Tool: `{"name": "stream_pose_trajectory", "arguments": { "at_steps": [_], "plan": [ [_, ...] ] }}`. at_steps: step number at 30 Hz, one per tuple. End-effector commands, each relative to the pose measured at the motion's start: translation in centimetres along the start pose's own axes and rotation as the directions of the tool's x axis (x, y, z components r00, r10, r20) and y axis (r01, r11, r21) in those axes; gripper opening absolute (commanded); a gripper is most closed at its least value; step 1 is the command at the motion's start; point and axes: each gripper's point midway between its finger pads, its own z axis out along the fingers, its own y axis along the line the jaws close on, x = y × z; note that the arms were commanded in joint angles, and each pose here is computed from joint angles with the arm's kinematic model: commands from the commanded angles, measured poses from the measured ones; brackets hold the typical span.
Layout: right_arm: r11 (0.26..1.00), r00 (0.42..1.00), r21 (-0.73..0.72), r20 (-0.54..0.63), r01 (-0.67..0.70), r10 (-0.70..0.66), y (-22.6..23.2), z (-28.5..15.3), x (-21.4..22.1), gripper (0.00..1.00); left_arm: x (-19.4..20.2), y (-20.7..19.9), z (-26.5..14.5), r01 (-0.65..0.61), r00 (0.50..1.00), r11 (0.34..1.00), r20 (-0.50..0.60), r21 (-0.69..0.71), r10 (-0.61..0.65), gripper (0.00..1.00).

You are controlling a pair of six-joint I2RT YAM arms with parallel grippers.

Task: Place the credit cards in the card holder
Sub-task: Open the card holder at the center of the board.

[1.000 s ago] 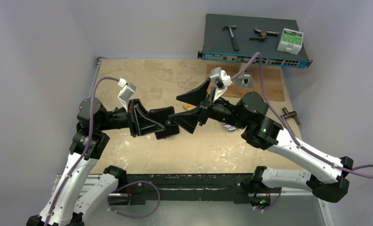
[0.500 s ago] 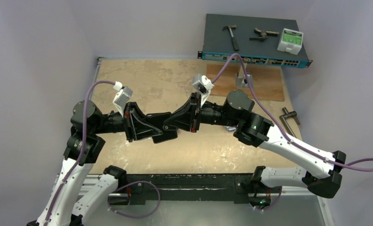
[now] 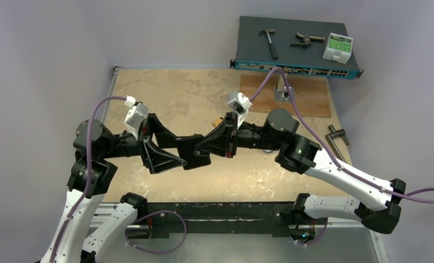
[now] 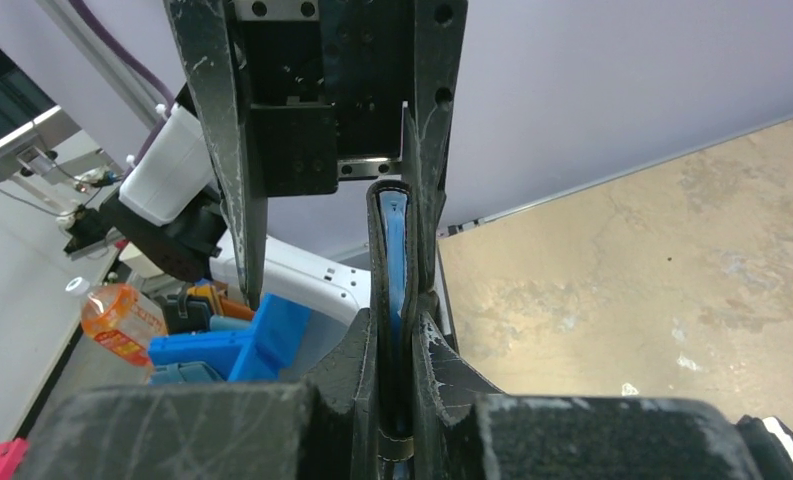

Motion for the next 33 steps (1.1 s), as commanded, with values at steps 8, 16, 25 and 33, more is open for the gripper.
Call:
{"name": "stream_pose_trajectory", "arguments": {
  "at_steps": [8, 16, 25, 33],
  "plan": [
    [0.992, 0.999, -0.113, 0.007, 0.048, -0.048, 2.4, 0.6, -1.3, 0.00, -1.7, -0.8, 0.5, -0.026, 1.000, 0.998, 0.017, 0.056, 0.025, 0.47],
    [0.995, 0.999, -0.082, 0.012, 0.054, -0.053, 1.8, 1.0, -1.4, 0.00, -1.2, -0.4, 0.3, -0.018, 1.000, 0.999, 0.013, 0.027, 0.017, 0.00],
    [0.842, 0.997, 0.539, 0.041, 0.038, -0.071, -8.2, -3.4, -2.7, 0.71, -2.1, 8.8, -3.0, 0.031, 0.985, 0.840, 0.157, -0.541, 0.065, 0.00],
    [0.711, 0.995, 0.699, -0.006, 0.078, -0.103, -8.4, -1.6, 1.2, 0.69, -2.6, 12.2, -4.1, 0.186, 0.972, 0.721, 0.231, -0.668, -0.038, 0.00]
  ]
}}
